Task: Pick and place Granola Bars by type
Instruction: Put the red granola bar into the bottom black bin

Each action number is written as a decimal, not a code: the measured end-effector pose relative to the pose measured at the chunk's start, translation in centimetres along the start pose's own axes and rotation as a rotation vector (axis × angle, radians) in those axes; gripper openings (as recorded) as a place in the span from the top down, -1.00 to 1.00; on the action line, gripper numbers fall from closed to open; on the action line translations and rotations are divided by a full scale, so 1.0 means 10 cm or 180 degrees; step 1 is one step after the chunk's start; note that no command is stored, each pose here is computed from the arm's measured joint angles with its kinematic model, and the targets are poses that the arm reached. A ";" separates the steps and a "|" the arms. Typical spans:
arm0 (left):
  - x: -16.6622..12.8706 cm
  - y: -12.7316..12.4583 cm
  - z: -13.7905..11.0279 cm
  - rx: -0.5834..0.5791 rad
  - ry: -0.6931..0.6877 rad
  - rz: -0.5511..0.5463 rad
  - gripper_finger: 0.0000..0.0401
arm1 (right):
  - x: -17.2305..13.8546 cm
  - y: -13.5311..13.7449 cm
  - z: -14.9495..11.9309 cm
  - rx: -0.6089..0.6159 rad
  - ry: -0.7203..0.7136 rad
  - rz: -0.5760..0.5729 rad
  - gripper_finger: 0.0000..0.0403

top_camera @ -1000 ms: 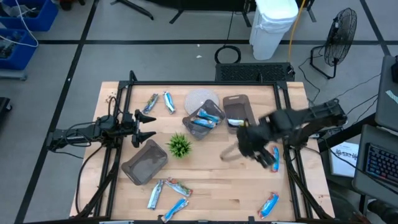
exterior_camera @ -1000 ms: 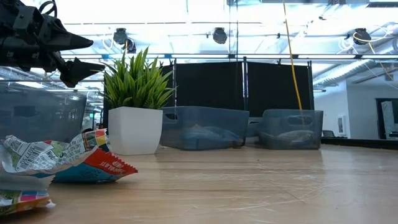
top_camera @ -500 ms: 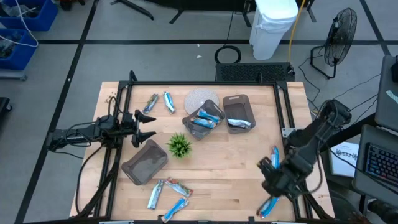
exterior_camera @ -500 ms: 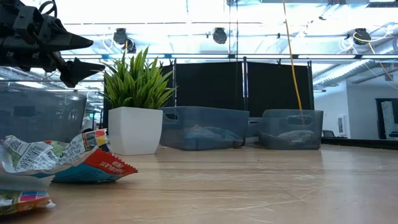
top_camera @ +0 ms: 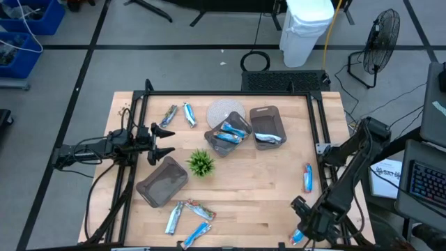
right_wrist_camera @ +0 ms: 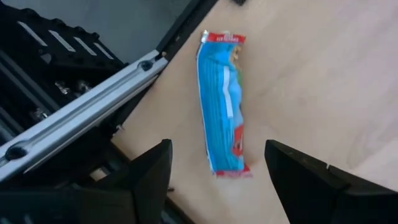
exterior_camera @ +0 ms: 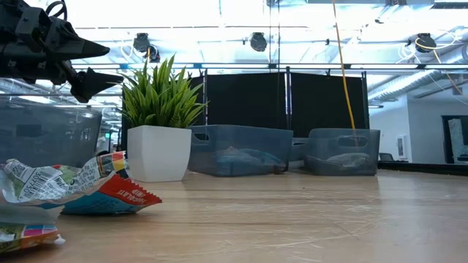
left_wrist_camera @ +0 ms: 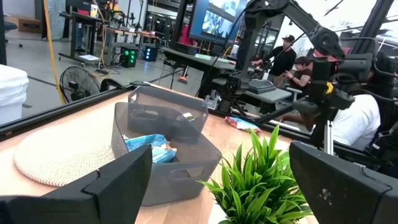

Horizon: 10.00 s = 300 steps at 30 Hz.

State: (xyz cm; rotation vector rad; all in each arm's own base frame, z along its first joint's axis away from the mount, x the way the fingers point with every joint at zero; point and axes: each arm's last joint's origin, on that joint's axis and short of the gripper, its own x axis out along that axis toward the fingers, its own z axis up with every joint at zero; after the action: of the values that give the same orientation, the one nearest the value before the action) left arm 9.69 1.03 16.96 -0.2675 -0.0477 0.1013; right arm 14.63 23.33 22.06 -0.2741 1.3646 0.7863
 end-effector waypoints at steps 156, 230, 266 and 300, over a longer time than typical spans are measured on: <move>1.30 -0.56 1.86 0.0687 0.0058 -0.0397 -0.89 | -2.23 -2.67 0.45 0.1718 -0.4746 -0.2171 1.00; 1.54 -0.77 2.07 0.0526 0.0071 0.0200 0.86 | -2.54 -2.17 0.00 0.1254 -0.4048 -0.2364 -0.48; 0.83 -1.02 1.84 0.1652 0.1256 0.0376 0.88 | -2.70 -1.84 -0.23 0.1150 -0.4116 -0.2076 -0.43; 1.02 -1.18 0.86 0.2969 0.3871 -0.1240 0.89 | -2.71 -1.84 -0.22 0.1144 -0.4138 -0.2094 -0.43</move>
State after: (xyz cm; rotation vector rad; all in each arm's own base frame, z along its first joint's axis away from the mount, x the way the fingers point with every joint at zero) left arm 20.40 -6.91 28.75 0.6448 1.1306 -0.4345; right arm 24.64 -0.52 42.25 0.0986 0.1133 0.0444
